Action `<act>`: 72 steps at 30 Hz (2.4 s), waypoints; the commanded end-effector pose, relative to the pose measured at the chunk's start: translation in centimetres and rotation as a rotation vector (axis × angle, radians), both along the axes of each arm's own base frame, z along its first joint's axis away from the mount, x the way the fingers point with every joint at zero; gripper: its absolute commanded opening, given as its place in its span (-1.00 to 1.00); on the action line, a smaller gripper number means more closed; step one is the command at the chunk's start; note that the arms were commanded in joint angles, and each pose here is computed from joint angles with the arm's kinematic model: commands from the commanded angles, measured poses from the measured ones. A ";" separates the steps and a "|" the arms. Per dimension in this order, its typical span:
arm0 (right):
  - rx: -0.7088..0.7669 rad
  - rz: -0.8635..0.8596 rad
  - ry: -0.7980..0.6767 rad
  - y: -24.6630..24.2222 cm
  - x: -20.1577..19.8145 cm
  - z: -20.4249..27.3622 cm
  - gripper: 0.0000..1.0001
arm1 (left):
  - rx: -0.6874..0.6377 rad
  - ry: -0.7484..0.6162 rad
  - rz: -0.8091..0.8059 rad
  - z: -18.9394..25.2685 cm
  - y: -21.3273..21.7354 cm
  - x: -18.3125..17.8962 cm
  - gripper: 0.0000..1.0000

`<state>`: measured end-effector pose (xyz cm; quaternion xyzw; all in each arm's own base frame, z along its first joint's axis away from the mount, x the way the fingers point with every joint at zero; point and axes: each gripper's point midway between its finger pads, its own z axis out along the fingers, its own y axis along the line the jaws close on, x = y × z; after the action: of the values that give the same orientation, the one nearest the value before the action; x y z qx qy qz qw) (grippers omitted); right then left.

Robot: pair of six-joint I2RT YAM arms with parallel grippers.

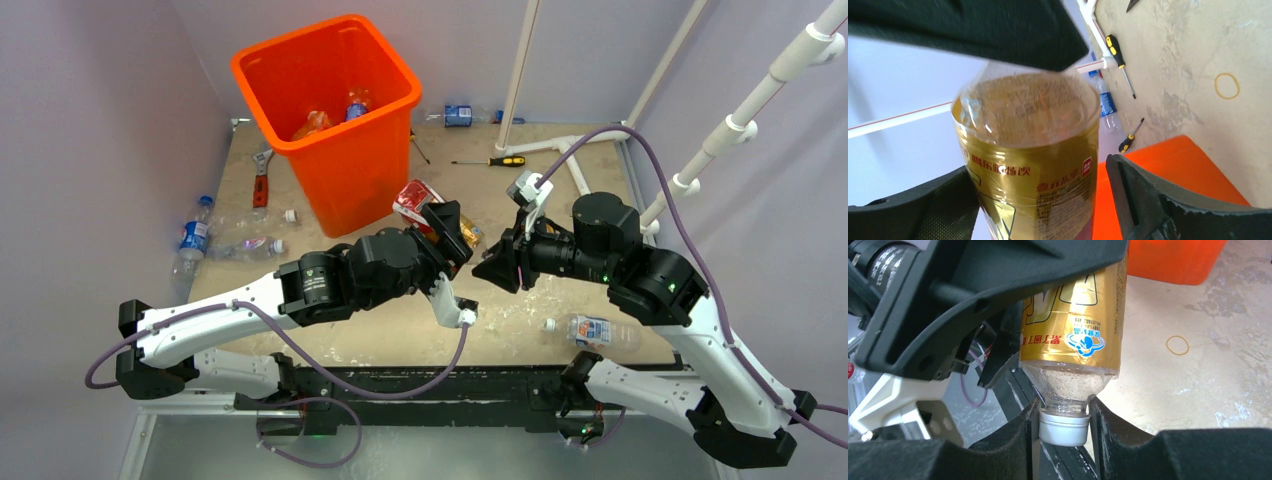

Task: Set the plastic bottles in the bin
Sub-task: Pick up the plastic bottle from the corner of the board, then place the plastic bottle in the trash bin.

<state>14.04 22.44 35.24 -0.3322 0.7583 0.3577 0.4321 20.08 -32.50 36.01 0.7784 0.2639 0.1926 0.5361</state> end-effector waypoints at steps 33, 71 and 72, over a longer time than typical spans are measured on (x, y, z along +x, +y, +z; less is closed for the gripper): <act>0.728 -0.128 -0.425 -6.8 -4.6 13.2 0.98 | -1.092 0.574 0.203 12.0 2.8 4.7 -0.31; 0.652 -0.431 -0.122 -4.2 3.3 -0.8 0.98 | -1.962 0.512 0.883 15.4 22.8 28.9 0.92; 0.655 -0.460 -0.118 -4.5 3.6 -0.9 0.98 | -1.973 0.511 0.872 15.9 22.9 28.5 0.93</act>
<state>16.51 19.30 34.79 -0.0846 0.6211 0.4665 0.6241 51.03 -9.96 47.31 -0.1130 0.6974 -0.0545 0.7056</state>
